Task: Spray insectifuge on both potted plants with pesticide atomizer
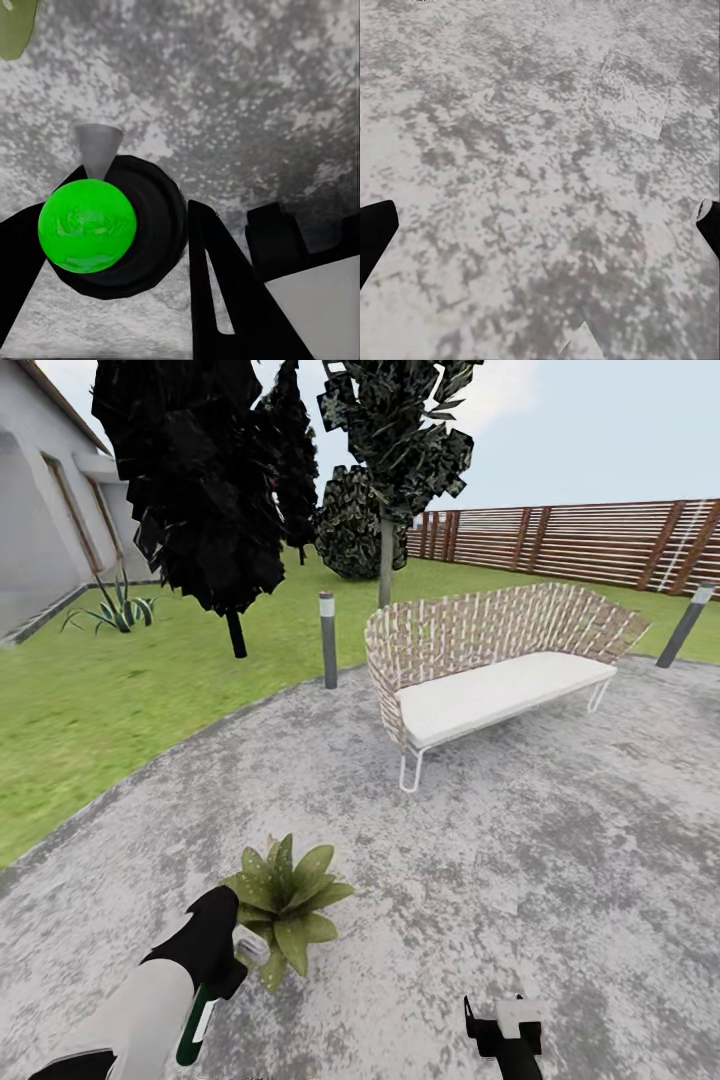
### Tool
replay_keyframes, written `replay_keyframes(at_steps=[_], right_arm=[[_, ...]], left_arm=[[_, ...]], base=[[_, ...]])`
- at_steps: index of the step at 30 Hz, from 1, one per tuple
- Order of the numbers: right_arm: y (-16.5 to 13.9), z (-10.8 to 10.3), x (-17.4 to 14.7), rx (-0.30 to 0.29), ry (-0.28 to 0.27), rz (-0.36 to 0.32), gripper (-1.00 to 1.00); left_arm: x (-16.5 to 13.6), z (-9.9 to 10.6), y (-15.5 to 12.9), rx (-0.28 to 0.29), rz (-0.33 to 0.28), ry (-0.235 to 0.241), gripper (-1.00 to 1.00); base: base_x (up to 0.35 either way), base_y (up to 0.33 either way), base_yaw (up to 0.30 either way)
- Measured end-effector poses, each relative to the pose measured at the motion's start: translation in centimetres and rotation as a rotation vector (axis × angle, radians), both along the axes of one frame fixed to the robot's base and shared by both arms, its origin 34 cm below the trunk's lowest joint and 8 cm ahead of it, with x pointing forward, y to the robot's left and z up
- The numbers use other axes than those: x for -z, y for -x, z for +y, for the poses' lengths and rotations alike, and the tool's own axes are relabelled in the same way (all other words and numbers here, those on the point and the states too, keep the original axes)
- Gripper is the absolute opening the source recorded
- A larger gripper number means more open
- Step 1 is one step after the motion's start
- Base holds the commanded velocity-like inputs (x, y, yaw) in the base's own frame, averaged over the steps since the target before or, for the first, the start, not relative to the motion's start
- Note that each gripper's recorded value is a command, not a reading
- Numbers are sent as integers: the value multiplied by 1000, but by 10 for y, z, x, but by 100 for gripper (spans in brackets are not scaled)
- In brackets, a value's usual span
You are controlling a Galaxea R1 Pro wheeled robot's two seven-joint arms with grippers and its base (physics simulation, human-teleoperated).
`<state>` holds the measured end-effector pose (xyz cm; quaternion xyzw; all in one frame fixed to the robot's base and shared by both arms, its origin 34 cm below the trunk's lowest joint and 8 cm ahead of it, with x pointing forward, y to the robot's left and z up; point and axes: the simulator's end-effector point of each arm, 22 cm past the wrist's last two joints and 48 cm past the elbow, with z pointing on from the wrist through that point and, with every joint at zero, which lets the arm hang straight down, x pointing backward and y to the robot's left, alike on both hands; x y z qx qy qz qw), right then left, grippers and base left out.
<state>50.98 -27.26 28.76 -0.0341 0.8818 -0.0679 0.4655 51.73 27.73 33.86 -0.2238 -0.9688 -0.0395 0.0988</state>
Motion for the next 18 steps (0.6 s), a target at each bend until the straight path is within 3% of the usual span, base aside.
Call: replay_keyframes(at_steps=[8,12,18], right_arm=[[0,0,0,0,0,0,100],[0,0,0,0,0,0,100],[0,0,0,0,0,0,100]], left_arm=[[0,3,0,3,-1,-11,-100],[0,8,1,2,1,-20,-100],[0,13,1,-2,3,-24,-100]], base=[[0,-261,278],[0,-118,275],[0,-9,54]])
